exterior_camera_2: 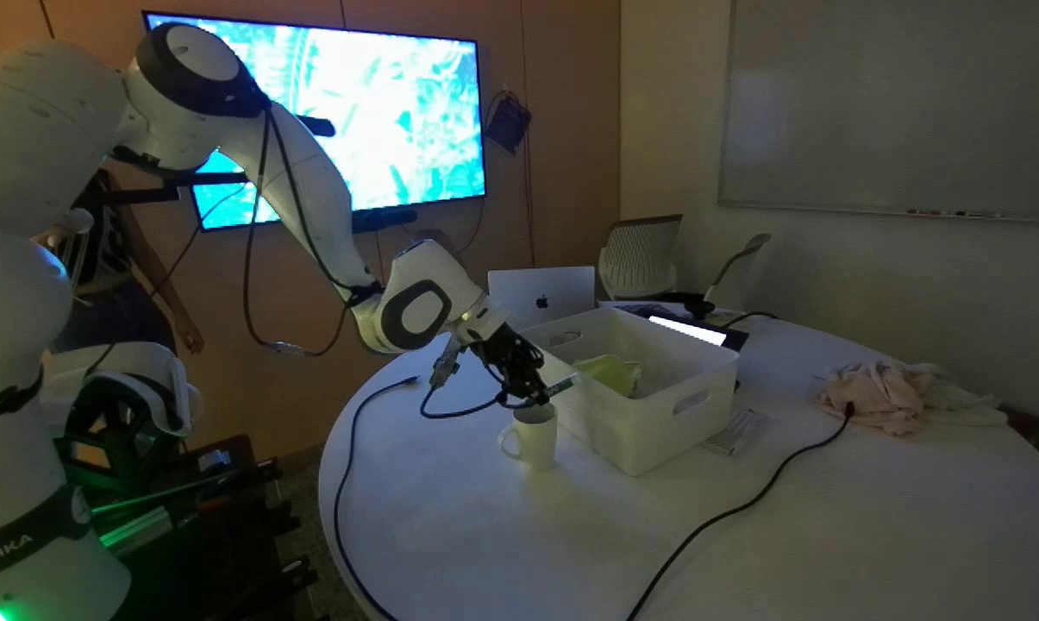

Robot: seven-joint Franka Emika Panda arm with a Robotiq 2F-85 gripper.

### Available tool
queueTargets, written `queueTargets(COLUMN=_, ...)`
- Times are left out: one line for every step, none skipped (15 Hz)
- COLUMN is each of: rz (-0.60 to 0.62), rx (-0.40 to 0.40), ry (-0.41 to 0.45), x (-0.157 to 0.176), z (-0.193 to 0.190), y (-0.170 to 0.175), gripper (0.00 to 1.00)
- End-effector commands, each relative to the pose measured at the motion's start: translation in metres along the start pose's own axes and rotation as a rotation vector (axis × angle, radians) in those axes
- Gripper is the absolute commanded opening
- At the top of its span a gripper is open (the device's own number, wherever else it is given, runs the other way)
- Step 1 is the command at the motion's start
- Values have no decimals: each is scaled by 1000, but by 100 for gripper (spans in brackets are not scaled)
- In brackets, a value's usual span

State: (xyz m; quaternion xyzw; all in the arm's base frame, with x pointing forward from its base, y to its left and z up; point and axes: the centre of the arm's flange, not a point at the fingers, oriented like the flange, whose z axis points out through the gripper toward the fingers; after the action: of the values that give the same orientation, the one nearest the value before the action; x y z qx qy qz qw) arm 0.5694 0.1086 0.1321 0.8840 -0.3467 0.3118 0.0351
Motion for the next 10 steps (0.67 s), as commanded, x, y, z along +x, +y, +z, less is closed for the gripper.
queueTargets(rz=28, rx=13, ry=97, x=-12, z=-5, y=4, gripper=5)
queueTargets(rz=31, rx=15, ry=105, x=-15, z=-5, y=6, gripper=5)
queueTargets(rz=30, rx=12, ry=114, x=-18, z=-6, y=7, gripper=5)
queueTargets(rz=32, rx=13, ry=124, x=-21, z=-6, y=9, gripper=5)
queueTargets(rz=35, rx=12, ry=132, x=-22, z=-7, y=10, gripper=5)
queueTargets(rz=36, rx=10, ry=141, x=-25, z=-7, y=11, gripper=5)
queueTargets(rz=36, rx=9, ry=151, x=-27, z=-7, y=13, gripper=5)
queueTargets(rz=34, rx=8, ry=160, x=-27, z=-9, y=14, gripper=5)
queueTargets(rz=25, rx=6, ry=170, x=-29, z=-9, y=14, gripper=5)
queueTargets(rz=13, rx=6, ry=183, x=-30, z=-10, y=13, gripper=5)
